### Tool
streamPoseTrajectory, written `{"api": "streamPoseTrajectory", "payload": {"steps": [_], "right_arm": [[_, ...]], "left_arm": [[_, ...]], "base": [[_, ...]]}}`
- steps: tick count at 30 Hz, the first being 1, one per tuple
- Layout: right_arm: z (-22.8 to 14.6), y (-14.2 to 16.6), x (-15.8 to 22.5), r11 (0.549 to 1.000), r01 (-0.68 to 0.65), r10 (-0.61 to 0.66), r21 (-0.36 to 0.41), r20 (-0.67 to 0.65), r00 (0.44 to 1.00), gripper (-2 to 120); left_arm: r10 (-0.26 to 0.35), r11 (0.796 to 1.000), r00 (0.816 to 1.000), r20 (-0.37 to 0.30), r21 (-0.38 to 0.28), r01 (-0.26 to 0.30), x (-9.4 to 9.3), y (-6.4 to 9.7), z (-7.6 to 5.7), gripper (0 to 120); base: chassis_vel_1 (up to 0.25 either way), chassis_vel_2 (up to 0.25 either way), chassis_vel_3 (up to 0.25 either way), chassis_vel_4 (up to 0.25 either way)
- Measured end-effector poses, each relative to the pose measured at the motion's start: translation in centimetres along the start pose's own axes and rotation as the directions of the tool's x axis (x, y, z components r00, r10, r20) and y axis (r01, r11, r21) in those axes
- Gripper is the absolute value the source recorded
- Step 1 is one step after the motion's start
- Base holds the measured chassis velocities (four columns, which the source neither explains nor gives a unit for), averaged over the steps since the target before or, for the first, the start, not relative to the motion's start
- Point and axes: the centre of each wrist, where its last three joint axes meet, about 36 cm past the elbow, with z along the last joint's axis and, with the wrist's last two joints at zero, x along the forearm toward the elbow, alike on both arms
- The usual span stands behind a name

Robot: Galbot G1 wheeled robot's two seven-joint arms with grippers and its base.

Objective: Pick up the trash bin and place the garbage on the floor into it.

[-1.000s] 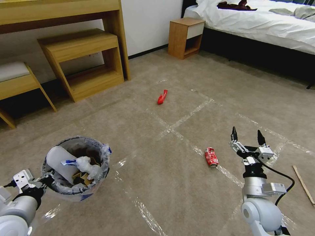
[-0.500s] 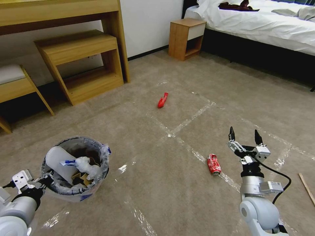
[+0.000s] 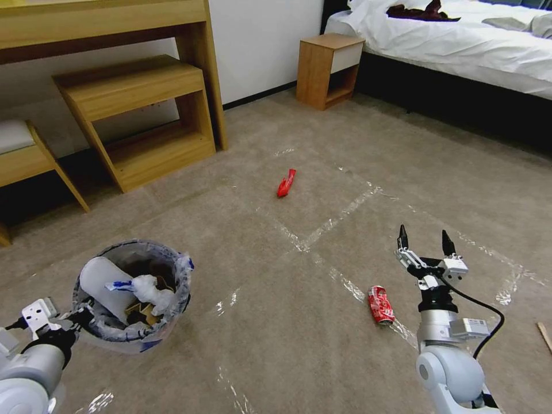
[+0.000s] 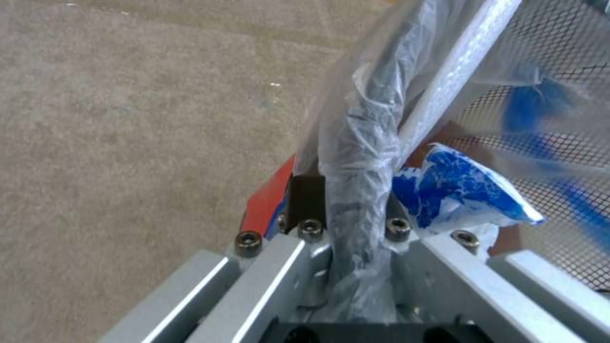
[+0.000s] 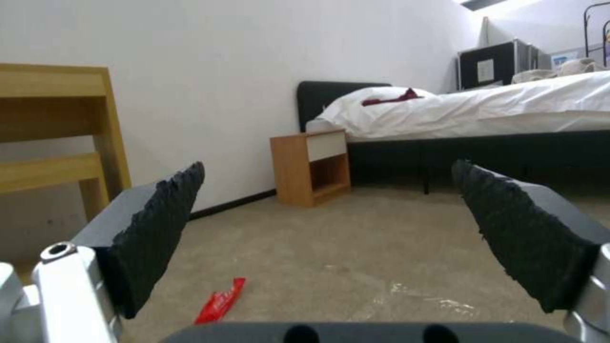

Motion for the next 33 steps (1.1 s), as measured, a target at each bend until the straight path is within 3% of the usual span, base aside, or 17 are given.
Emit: {"api": "streamPoseTrajectory", "payload": {"steps": [16, 19, 21, 23, 24, 26, 27, 30, 31, 33], "right_arm": [[0.4, 0.3, -0.6, 1.0, 0.008, -0.008, -0.009, -0.006, 1.0, 100], [0.2, 0.6, -1.0, 0.999, -0.01, 0.008, -0.04, -0.04, 0.999, 100], [-0.4, 0.9, -1.8, 0.996, -0.066, 0.057, -0.061, -0.139, 0.989, 100], [-0.7, 0.9, -2.5, 0.985, -0.17, 0.154, -0.03, -0.291, 0.944, 100], [-0.7, 0.9, -2.5, 0.985, -0.17, 0.154, -0.03, -0.291, 0.944, 100], [-0.8, 0.6, -3.2, 0.964, -0.26, 0.253, 0.05, -0.462, 0.85, 100], [-0.8, 0.6, -3.2, 0.964, -0.26, 0.253, 0.05, -0.462, 0.85, 100], [-0.1, 0.0, -4.4, 0.939, -0.31, 0.33, 0.146, -0.629, 0.704, 100], [-0.1, 0.0, -4.4, 0.939, -0.31, 0.33, 0.146, -0.629, 0.704, 100], [1.0, -0.2, -5.1, 0.928, -0.308, 0.363, 0.209, -0.698, 0.617, 100]], "left_arm": [[-0.01, 1.0, 1.0, 0.0, 0.006, 0.01, -0.2, 0.3, 0.1, 1], [-0.013, 1.0, 1.0, -0.003, 0.007, 0.013, -0.3, 0.4, 0.2, 1], [-0.019, 1.0, 1.0, -0.006, 0.004, 0.019, -0.3, 0.5, 0.4, 1], [-0.019, 1.0, 1.0, -0.004, 0.004, 0.019, -0.3, 0.5, 0.4, 1], [-0.019, 1.0, 1.0, -0.004, 0.004, 0.019, -0.3, 0.5, 0.4, 1], [-0.019, 1.0, 1.0, -0.002, 0.002, 0.019, -0.3, 0.5, 0.3, 1], [-0.019, 1.0, 1.0, -0.002, 0.002, 0.019, -0.3, 0.5, 0.3, 1], [-0.02, 1.0, 1.0, 0.004, 0.001, 0.02, -0.3, 0.6, 0.0, 1], [-0.02, 1.0, 1.0, 0.004, 0.001, 0.02, -0.3, 0.6, 0.0, 1], [-0.02, 1.0, 1.0, 0.004, 0.001, 0.02, -0.3, 0.6, 0.0, 1]], "base": [[0.0, 0.0, 0.0, 0.0], [0.0, 0.0, 0.0, 0.0], [0.0, 0.0, 0.0, 0.0], [0.0, 0.0, 0.0, 0.0], [0.0, 0.0, 0.0, 0.0], [0.0, 0.0, 0.0, 0.0], [0.0, 0.0, 0.0, 0.0], [0.0, 0.0, 0.0, 0.0], [0.0, 0.0, 0.0, 0.0], [0.0, 0.0, 0.0, 0.0]]}}
